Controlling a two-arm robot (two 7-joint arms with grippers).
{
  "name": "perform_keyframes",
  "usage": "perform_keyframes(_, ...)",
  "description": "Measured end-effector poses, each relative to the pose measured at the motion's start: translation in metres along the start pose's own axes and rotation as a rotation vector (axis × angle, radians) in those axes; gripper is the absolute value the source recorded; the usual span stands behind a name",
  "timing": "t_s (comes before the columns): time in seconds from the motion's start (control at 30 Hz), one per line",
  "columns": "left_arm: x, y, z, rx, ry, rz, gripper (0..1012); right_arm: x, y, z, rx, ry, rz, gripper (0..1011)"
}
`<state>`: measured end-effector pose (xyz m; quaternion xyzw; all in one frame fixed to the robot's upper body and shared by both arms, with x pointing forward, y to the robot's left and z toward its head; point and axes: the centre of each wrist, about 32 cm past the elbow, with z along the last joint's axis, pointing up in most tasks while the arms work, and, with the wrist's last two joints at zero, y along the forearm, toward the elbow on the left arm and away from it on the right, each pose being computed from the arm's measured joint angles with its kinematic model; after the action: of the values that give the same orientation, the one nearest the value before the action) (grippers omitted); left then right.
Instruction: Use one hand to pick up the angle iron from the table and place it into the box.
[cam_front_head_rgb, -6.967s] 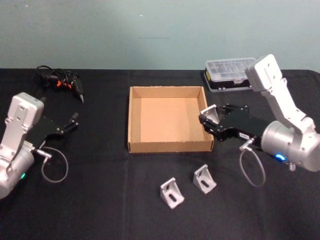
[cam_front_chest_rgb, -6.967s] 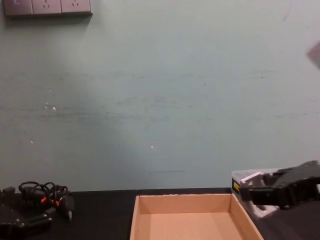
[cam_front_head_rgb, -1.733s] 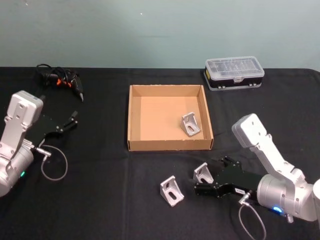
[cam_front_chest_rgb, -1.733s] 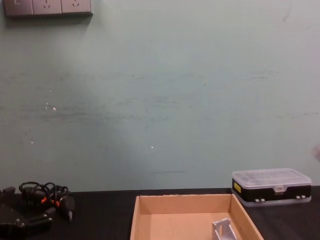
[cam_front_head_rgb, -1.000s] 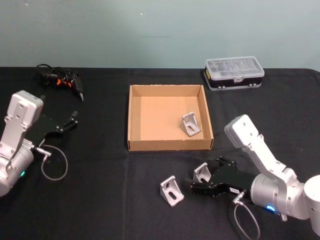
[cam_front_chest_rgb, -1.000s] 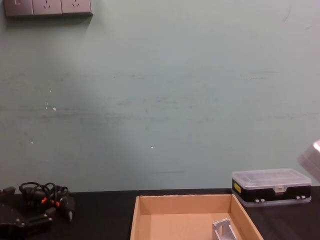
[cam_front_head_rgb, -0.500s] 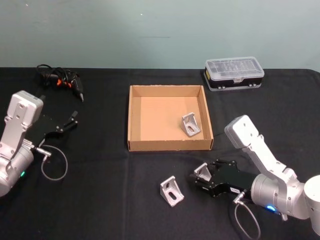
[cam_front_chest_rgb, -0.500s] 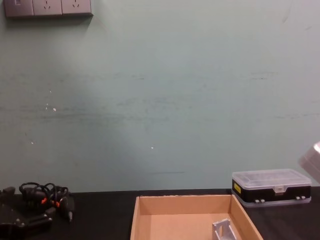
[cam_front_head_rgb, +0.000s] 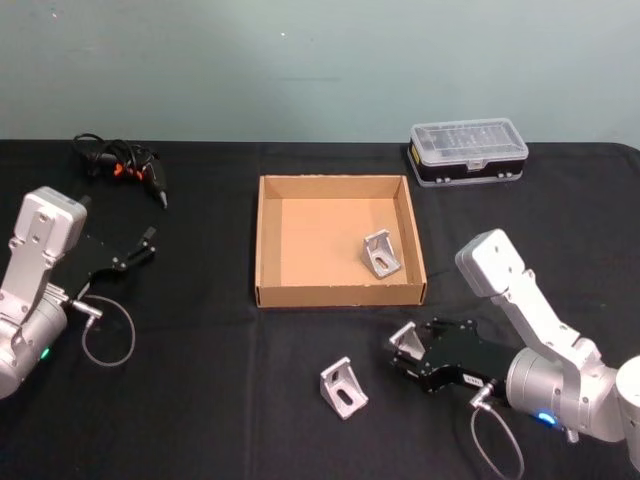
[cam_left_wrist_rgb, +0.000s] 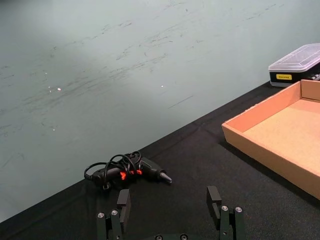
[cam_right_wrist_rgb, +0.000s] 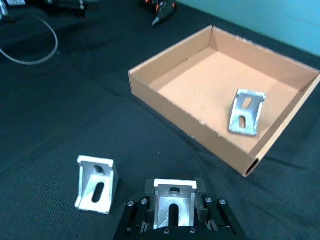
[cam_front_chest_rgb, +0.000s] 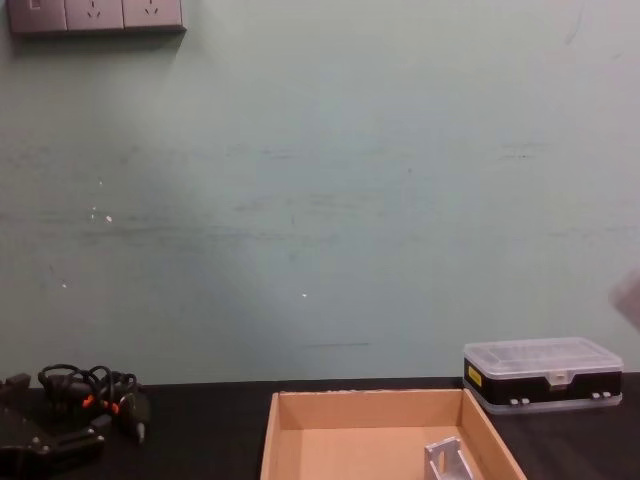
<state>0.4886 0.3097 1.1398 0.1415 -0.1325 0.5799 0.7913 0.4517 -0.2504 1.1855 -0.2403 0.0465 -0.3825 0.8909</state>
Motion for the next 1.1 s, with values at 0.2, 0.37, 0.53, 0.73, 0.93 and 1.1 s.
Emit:
perform_keyframes(0.2, 0.0000, 0.0000, 0.0000, 0.000, 0.000, 0.000, 1000, -0.001, -0.006, 0.013, 0.043, -0.021, -0.007, 450)
perform_keyframes(0.37, 0.0000, 0.0000, 0.0000, 0.000, 0.000, 0.000, 1000, 0.000, -0.005, 0.031, 0.090, -0.042, -0.017, 450)
perform_keyframes(0.53, 0.0000, 0.0000, 0.0000, 0.000, 0.000, 0.000, 1000, 0.002, 0.004, 0.045, 0.120, -0.057, -0.023, 450)
perform_keyframes(0.73, 0.0000, 0.0000, 0.0000, 0.000, 0.000, 0.000, 1000, 0.005, 0.021, 0.059, 0.144, -0.080, -0.034, 450)
perform_keyframes(0.93, 0.0000, 0.0000, 0.0000, 0.000, 0.000, 0.000, 1000, 0.011, 0.044, 0.071, 0.150, -0.096, -0.038, 450)
perform_keyframes(1.1, 0.0000, 0.0000, 0.0000, 0.000, 0.000, 0.000, 1000, 0.018, 0.064, 0.077, 0.134, -0.095, -0.025, 449)
